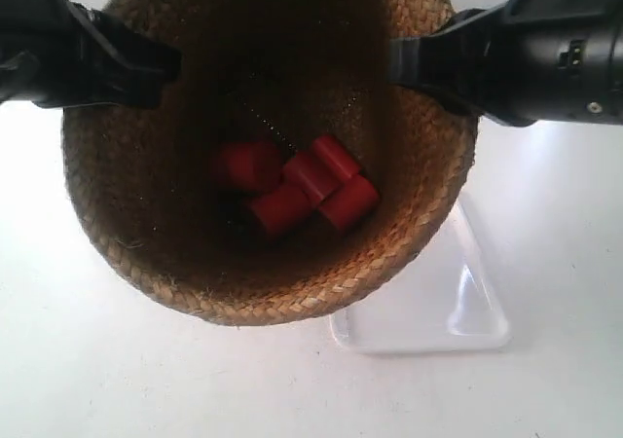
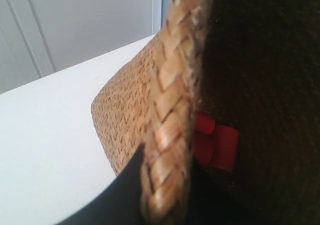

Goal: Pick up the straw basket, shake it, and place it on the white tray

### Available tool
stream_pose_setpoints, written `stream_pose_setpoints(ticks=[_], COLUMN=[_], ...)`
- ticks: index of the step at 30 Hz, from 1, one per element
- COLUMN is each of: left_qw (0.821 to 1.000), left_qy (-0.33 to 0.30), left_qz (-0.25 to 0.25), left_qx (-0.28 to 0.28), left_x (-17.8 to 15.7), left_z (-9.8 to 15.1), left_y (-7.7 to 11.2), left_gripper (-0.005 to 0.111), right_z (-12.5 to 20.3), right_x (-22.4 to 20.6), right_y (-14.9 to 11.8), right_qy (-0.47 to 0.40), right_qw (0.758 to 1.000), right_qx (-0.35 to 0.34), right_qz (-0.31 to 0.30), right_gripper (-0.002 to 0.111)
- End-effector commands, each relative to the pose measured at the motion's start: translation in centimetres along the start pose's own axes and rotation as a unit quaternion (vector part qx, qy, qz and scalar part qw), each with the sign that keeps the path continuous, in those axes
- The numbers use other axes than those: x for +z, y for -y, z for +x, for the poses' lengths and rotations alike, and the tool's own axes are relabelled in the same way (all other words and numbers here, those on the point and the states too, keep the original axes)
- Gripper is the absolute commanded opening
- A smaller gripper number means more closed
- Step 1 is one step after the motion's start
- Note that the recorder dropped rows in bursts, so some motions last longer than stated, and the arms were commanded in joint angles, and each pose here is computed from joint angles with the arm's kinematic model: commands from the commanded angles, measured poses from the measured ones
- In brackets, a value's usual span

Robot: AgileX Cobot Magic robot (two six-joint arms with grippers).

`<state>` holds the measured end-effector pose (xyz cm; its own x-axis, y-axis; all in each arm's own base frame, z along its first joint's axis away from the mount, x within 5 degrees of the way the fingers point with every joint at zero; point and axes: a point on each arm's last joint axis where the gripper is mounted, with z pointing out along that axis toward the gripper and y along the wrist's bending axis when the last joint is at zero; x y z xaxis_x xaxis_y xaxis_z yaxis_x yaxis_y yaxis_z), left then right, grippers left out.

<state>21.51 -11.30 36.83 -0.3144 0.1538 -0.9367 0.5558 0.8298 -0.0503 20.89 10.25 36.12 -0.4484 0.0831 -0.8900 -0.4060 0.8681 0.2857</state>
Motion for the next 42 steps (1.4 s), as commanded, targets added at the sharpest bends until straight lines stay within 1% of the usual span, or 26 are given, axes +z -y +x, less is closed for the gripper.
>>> stream_pose_setpoints(ticks=[1,4,7,8,10,11,13,15,17,19,21,23,25,26,27,28,29,30,31,33,34,36,38,39,40,42], left_qw=[1.000,0.999,0.999,0.999,0.998,0.998,0.998,1.000,0.999,0.997,0.995,0.994,0.995,0.996,0.996,0.995,0.992,0.990,0.990,0.992,0.992,0.992,0.994,0.997,0.999,0.997], left_qy=[-0.010,-0.017,0.014,0.027,0.055,0.059,0.042,0.023,0.017,0.042,0.068,0.086,0.080,0.072,0.060,0.044,0.035,0.035,0.043,0.070,0.083,0.102,0.070,0.040,0.004,-0.051], left_qz=[0.008,0.034,0.044,0.037,0.000,-0.023,-0.036,-0.005,0.043,0.065,0.050,0.009,-0.028,-0.028,-0.014,0.011,0.035,0.052,0.059,0.050,0.034,-0.022,-0.056,-0.049,-0.024,0.038], left_qx=[0.006,0.009,0.018,0.020,0.020,0.019,0.003,-0.014,0.006,0.032,0.060,0.059,0.052,0.051,0.060,0.084,0.112,0.126,0.121,0.097,0.092,0.075,0.059,0.045,0.033,0.041], left_x=[0.9,-0.8,-2.7,-2.6,-1.2,-0.2,0.9,0.2,-1.9,-3.8,-4.1,-2.4,-0.5,-0.4,-0.8,-1.7,-3.0,-4.4,-5.3,-6.0,-5.7,-3.4,-0.9,-0.4,-0.6,-2.7], left_z=[0.6,0.4,-0.3,-0.4,-0.2,0.3,1.1,1.0,0.7,0.4,1.0,2.7,4.4,4.5,4.3,3.7,2.9,2.1,1.6,1.3,1.4,2.6,3.9,4.2,4.3,3.2], left_y=[0.2,1.1,1.9,1.9,1.0,0.3,-0.4,0.4,2.1,3.4,3.6,2.9,1.8,1.7,2.0,2.6,3.2,3.7,3.9,3.8,3.4,1.8,0.3,0.0,0.4,1.9], left_gripper=[0.000,0.000,0.000,0.000,0.000,0.000,0.000,0.000,0.000,0.000,0.000,0.000,0.000,0.000,0.000,0.000,0.000,0.000,0.000,0.000,0.000,0.000,0.000,0.000,0.000,0.000], right_z=[0.7,1.2,1.0,0.8,0.9,1.2,1.7,1.8,1.5,1.0,0.7,1.2,2.1,2.4,2.4,1.9,1.5,1.0,0.6,0.5,0.7,1.9,3.4,4.0,4.3,3.7], right_x=[1.9,0.5,-1.1,-1.1,0.1,1.2,2.9,2.9,1.1,-1.0,-1.5,-0.2,2.1,2.9,2.9,2.1,1.2,-0.2,-1.6,-2.9,-2.6,-0.3,2.3,3.2,3.3,1.9], right_y=[0.4,-0.8,-2.1,-2.2,-1.4,-0.7,0.2,-0.5,-2.2,-3.7,-3.9,-2.9,-1.4,-0.9,-1.1,-1.6,-2.4,-3.2,-3.9,-4.2,-3.7,-2.0,-0.2,0.3,0.1,-1.6], right_qy=[-0.006,-0.041,-0.022,0.002,0.048,0.065,0.059,-0.001,-0.038,-0.013,0.043,0.090,0.087,0.069,0.049,0.030,0.019,0.016,0.025,0.062,0.091,0.118,0.105,0.073,0.035,-0.021], right_qw=[1.000,0.998,0.997,0.998,0.998,0.998,0.998,1.000,0.998,0.996,0.994,0.993,0.993,0.994,0.996,0.997,0.996,0.995,0.994,0.992,0.991,0.991,0.992,0.995,0.999,0.999], right_qx=[0.003,0.029,0.035,0.026,-0.009,-0.011,-0.007,0.024,0.013,-0.011,-0.048,-0.064,-0.080,-0.081,-0.075,-0.072,-0.076,-0.078,-0.067,-0.057,-0.063,-0.062,-0.061,-0.057,-0.033,-0.002], right_qz=[0.008,-0.027,-0.059,-0.056,-0.027,-0.006,0.015,-0.011,-0.054,-0.088,-0.086,-0.050,-0.008,0.000,-0.007,-0.025,-0.045,-0.067,-0.086,-0.094,-0.079,-0.028,0.018,0.025,0.012,-0.034], right_gripper=[0.000,0.000,0.000,0.000,0.000,0.000,0.000,0.000,0.000,0.000,0.000,0.000,0.000,0.000,0.000,0.000,0.000,0.000,0.000,0.000,0.000,0.000,0.000,0.000,0.000,0.000])
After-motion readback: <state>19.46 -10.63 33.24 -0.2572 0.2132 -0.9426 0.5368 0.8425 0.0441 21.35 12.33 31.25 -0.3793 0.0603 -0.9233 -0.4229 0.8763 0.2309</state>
